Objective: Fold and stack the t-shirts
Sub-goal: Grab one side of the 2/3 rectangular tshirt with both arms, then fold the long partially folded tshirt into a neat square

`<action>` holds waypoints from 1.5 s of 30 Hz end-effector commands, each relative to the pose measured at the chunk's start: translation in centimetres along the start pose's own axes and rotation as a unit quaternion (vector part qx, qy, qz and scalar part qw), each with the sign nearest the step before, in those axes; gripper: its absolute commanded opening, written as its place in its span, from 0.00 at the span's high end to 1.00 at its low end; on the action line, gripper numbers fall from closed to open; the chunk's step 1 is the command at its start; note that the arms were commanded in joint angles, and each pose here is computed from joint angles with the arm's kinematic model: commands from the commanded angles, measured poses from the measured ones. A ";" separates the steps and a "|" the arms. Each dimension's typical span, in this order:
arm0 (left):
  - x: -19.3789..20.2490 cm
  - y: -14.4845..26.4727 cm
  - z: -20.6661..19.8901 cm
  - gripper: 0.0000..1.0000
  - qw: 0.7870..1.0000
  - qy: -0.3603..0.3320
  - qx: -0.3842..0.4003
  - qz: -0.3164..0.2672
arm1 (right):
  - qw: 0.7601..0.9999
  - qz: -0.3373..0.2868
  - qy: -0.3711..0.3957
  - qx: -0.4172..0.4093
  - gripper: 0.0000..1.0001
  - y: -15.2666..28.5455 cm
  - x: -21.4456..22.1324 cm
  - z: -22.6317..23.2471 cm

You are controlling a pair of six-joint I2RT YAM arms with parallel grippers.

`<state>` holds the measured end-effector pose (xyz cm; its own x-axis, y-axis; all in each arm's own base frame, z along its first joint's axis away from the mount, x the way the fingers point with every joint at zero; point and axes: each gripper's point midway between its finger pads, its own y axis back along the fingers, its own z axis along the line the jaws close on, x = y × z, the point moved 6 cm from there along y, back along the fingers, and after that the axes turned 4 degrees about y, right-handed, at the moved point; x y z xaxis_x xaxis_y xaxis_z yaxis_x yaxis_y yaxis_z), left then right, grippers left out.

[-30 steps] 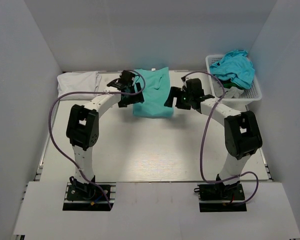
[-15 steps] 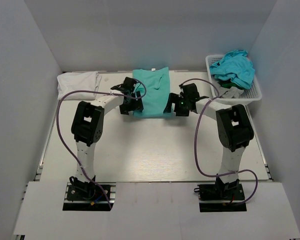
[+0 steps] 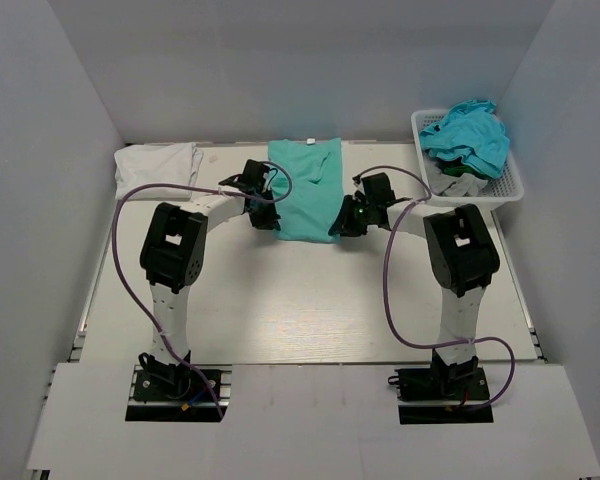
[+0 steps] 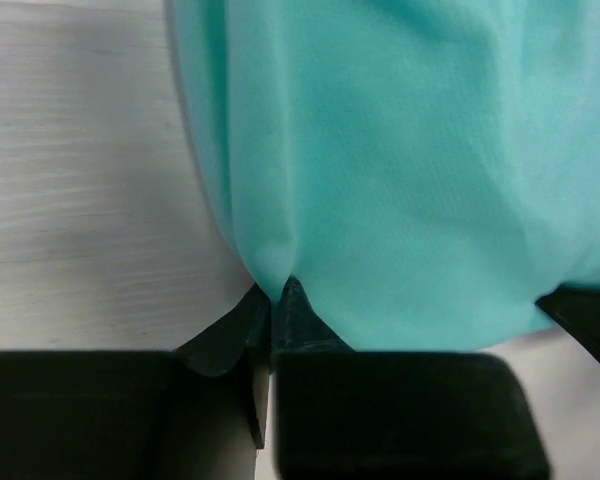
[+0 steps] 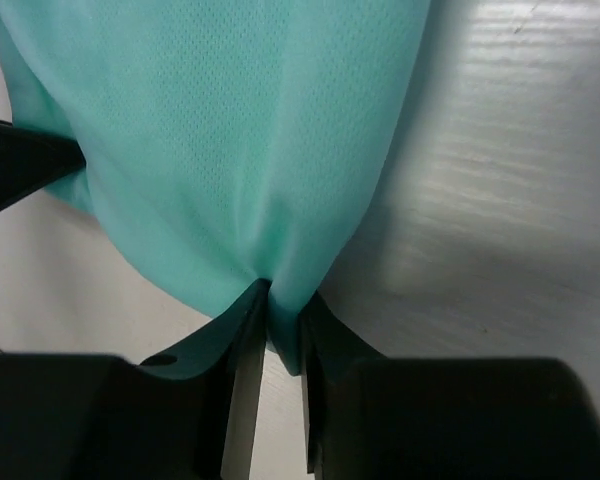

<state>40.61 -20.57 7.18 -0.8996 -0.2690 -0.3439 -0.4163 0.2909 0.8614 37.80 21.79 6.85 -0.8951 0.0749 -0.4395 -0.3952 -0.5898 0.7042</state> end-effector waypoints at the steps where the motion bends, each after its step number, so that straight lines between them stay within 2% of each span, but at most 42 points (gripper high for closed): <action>1: 3.1 -0.9 1.0 0.88 0.998 0.007 0.001 0.065 | 0.999 0.023 -0.007 -0.030 0.77 -0.1 1.7 0.7; 2: 3.5 -1.1 1.3 0.93 0.998 0.008 -0.003 0.069 | 0.999 0.025 -0.006 -0.030 0.81 -0.1 1.9 0.7; 3: 3.8 -0.4 1.4 0.99 0.997 0.008 -0.005 0.072 | 0.999 0.027 -0.006 -0.032 0.95 0.2 2.0 0.8; 4: 4.4 0.1 1.4 1.00 0.997 0.006 -0.009 0.081 | 0.999 0.029 -0.004 -0.032 1.00 0.7 2.3 1.0; 8: 6.0 3.5 1.9 1.00 0.996 0.001 -0.020 0.083 | 0.999 0.037 0.021 -0.018 1.00 3.1 3.1 1.4; 12: 8.3 8.2 1.0 1.00 0.994 -0.013 -0.001 0.113 | 0.993 0.104 0.032 -0.038 1.00 8.3 5.7 3.6; 13: 9.2 9.4 1.2 1.00 0.990 -0.008 -0.002 0.139 | 0.991 0.119 0.032 -0.056 1.00 9.2 6.4 4.2; 14: 9.5 11.0 0.6 1.00 0.990 -0.021 0.015 0.139 | 0.985 0.159 0.014 -0.059 1.00 10.3 7.9 4.3; 16: 10.5 12.9 0.2 0.97 0.986 -0.030 0.032 0.163 | 0.983 0.164 0.018 -0.081 1.00 12.4 8.2 5.5; 17: 10.7 14.1 0.4 0.97 0.983 -0.031 0.021 0.178 | 0.979 0.187 0.009 -0.080 1.00 13.9 8.8 5.9; 23: 10.2 19.4 -0.8 0.77 0.977 -0.040 0.021 0.210 | 0.969 0.214 0.010 -0.126 1.00 18.0 8.0 8.7; 24: 10.4 19.7 -1.2 0.74 0.973 -0.035 0.033 0.227 | 0.967 0.218 0.008 -0.130 1.00 18.4 7.9 9.1; 27: 10.3 20.4 -1.6 0.74 0.964 -0.007 0.053 0.259 | 0.961 0.235 0.002 -0.145 1.00 19.3 7.1 10.0; 30: 9.2 21.5 -2.7 0.74 0.967 -0.012 0.063 0.246 | 0.952 0.252 -0.007 -0.173 1.00 19.9 7.0 10.4; 36: 6.4 21.1 -4.2 0.76 0.972 -0.016 0.040 0.233 | 0.939 0.254 -0.046 -0.226 1.00 19.5 5.5 10.2; 45: 1.6 17.4 -5.4 0.77 0.976 0.007 0.049 0.212 | 0.947 0.228 -0.078 -0.212 1.00 17.6 2.5 7.7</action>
<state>31.88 -21.72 22.67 -0.9952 -0.0924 0.0328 -0.0139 0.4640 0.8857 25.41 17.90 21.14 -0.9819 -0.1892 0.0016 0.1598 -0.8251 0.5418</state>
